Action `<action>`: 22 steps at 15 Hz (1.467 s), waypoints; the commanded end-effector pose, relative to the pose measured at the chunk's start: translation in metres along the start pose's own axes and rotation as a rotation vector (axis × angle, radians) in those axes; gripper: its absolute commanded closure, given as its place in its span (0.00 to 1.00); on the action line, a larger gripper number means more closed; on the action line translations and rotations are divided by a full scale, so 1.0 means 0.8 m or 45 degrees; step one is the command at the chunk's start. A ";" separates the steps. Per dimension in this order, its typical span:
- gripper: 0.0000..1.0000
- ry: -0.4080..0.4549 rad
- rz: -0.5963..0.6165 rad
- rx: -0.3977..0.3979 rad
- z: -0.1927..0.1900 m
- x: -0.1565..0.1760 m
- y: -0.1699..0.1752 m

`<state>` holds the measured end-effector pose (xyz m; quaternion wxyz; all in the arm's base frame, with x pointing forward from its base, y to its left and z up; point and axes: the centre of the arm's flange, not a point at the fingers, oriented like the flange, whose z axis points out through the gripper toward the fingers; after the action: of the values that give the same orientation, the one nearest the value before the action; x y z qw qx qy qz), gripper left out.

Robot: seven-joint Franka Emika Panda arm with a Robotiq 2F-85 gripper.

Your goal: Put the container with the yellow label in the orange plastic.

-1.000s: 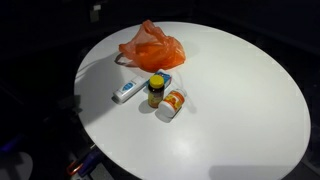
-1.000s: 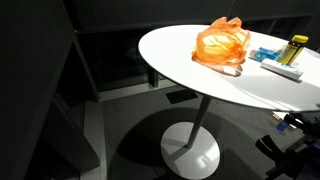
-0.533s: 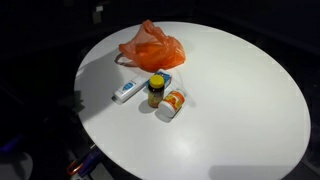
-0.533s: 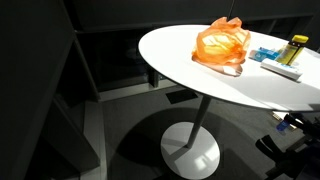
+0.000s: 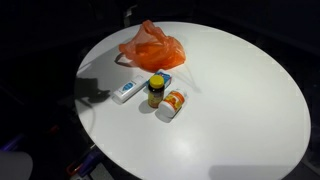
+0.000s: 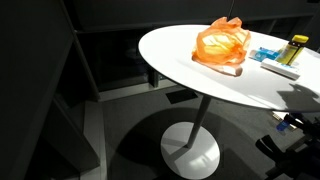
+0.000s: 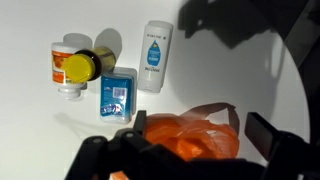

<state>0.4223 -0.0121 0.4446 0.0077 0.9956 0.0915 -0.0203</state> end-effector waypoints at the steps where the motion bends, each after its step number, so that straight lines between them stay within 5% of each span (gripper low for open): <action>1: 0.00 0.063 0.107 -0.075 0.008 0.018 0.036; 9: 0.00 0.180 0.329 -0.090 0.008 0.023 0.103; 22: 0.00 0.106 0.433 -0.144 0.042 -0.015 0.122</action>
<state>0.4379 -0.1042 0.4193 0.0490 0.9970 -0.0523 0.0304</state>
